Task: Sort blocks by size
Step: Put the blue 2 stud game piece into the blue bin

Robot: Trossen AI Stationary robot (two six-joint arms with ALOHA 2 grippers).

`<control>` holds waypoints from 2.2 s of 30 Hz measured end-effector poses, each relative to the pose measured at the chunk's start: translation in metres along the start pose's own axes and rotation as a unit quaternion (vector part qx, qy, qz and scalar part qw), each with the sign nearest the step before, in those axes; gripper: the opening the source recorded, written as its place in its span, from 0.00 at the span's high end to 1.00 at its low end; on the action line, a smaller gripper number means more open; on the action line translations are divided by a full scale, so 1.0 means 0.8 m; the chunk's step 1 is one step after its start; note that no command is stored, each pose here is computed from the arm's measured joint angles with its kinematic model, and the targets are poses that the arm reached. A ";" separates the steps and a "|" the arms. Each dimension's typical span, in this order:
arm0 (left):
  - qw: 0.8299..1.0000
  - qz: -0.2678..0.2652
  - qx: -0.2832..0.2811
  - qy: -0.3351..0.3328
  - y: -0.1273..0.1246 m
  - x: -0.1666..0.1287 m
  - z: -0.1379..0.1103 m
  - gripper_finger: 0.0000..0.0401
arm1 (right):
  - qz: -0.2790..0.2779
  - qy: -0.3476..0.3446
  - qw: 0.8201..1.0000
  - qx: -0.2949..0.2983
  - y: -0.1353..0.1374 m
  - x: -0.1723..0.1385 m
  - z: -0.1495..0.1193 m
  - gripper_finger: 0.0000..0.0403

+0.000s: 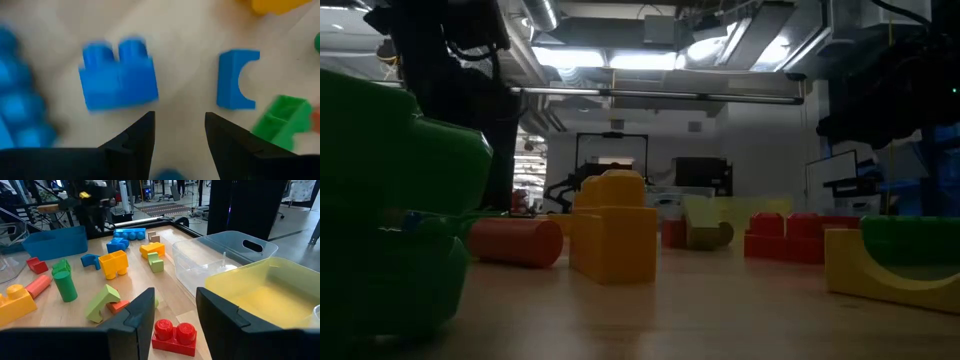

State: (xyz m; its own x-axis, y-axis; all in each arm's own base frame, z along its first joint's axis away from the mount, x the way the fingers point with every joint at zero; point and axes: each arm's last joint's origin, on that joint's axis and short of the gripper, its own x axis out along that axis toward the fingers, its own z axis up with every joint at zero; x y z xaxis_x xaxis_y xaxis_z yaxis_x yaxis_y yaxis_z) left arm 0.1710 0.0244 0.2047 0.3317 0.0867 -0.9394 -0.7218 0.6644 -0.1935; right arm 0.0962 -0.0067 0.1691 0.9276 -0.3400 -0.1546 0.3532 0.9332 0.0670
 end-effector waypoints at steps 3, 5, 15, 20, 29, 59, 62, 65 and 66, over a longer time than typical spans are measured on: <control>0.996 -0.006 -0.081 0.028 0.005 0.000 -0.001 0.61 | 0.000 0.000 1.000 -0.001 0.000 0.000 0.000 0.64; 0.991 -0.003 -0.130 0.034 0.007 0.000 0.000 0.61 | 0.000 0.000 1.000 -0.003 0.000 0.000 0.000 0.64; 0.961 0.007 -0.276 0.031 0.015 0.001 0.004 0.61 | 0.000 0.000 1.000 -0.003 0.000 0.000 0.000 0.64; 0.946 -0.011 -0.322 0.040 0.014 0.007 0.003 0.61 | 0.000 0.000 1.000 -0.003 0.000 0.000 0.000 0.64; 0.916 -0.001 -0.397 0.053 0.022 0.027 -0.010 0.61 | 0.000 0.000 1.000 -0.003 0.000 0.000 0.000 0.64; 0.874 0.004 -0.486 -0.023 0.061 0.045 0.008 0.61 | 0.000 0.000 1.000 -0.004 0.000 0.000 0.000 0.64; 0.873 0.011 -0.487 -0.032 0.064 0.045 0.009 0.61 | 0.000 0.000 1.000 -0.004 0.000 0.000 0.000 0.64; 0.870 0.013 -0.492 -0.035 0.067 0.045 0.010 0.61 | 0.000 0.000 1.000 -0.004 0.000 0.000 0.000 0.64; 0.869 0.013 -0.493 -0.035 0.067 0.045 0.010 0.61 | 0.000 0.000 1.000 -0.004 0.000 0.000 0.000 0.64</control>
State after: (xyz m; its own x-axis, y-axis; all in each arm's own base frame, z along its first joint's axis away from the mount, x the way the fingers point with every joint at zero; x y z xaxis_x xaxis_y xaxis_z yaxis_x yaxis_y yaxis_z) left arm 0.1491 0.0695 0.1630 0.3184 0.1605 -0.9343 -0.8881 -0.2942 -0.3532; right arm 0.0962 -0.0067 0.1692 0.9277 -0.3397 -0.1546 0.3520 0.9341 0.0595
